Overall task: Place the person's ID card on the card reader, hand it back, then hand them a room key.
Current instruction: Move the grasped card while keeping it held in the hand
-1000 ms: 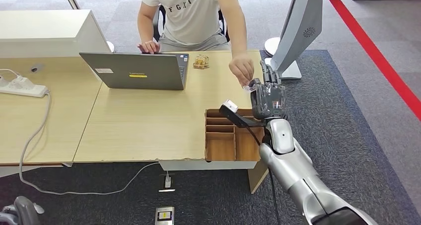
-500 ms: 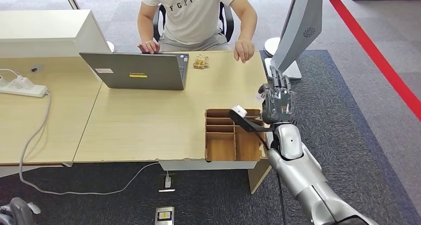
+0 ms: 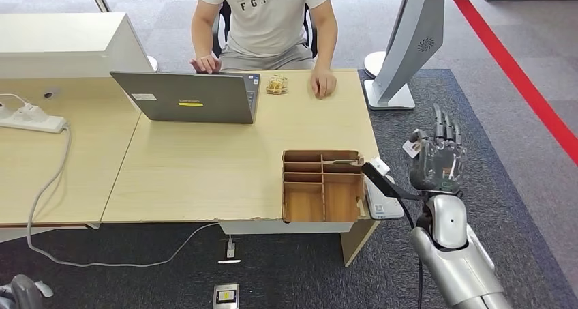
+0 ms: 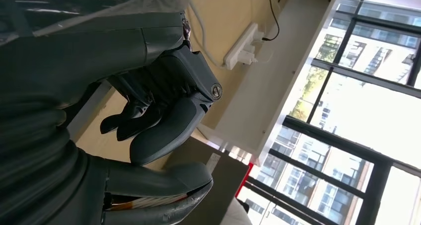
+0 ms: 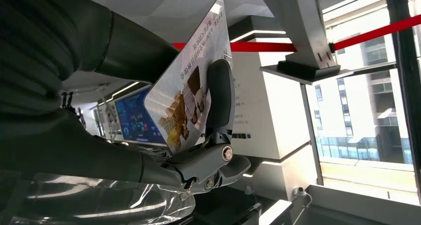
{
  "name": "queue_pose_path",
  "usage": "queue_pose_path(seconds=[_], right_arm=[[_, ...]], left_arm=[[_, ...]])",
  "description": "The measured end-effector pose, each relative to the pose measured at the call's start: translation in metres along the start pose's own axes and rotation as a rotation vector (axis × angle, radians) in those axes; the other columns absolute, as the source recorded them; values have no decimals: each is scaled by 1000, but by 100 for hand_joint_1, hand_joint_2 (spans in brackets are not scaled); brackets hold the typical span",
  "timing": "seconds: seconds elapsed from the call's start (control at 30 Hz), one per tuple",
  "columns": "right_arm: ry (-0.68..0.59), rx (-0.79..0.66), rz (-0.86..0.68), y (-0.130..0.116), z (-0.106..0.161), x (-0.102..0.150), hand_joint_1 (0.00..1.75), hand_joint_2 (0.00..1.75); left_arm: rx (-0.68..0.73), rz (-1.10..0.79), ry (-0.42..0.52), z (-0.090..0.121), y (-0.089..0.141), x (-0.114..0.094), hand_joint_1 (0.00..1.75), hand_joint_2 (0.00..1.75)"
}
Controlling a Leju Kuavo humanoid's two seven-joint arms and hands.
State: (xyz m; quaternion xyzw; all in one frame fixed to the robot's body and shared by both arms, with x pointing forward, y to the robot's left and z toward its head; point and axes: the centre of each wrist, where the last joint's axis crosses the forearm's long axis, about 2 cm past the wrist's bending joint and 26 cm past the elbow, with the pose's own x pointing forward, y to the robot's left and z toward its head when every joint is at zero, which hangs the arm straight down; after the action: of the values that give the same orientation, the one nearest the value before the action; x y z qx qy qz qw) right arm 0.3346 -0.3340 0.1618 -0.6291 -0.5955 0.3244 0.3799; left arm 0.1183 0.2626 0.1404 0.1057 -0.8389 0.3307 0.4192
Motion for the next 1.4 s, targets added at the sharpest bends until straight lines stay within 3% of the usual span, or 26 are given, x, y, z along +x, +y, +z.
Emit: queue_pose_path(seconds=[0.23, 0.47, 0.63, 1.07, 1.4], right_arm=[[43, 26, 57, -14, 39, -34, 175, 175], [32, 58, 24, -17, 66, -43, 175, 175], [-10, 58, -42, -12, 63, -33, 175, 175], [-139, 136, -177, 23, 48, 23, 175, 175], [-100, 230, -153, 47, 49, 26, 175, 175]], left_arm=[[-9, 9, 10, 1, 3, -3, 175, 175], [28, -23, 14, 0, 5, -7, 175, 175], [80, -75, 11, 0, 6, -6, 175, 175], [128, -136, -19, -4, 5, -1, 175, 175], [128, -141, -28, -5, 5, 0, 175, 175]])
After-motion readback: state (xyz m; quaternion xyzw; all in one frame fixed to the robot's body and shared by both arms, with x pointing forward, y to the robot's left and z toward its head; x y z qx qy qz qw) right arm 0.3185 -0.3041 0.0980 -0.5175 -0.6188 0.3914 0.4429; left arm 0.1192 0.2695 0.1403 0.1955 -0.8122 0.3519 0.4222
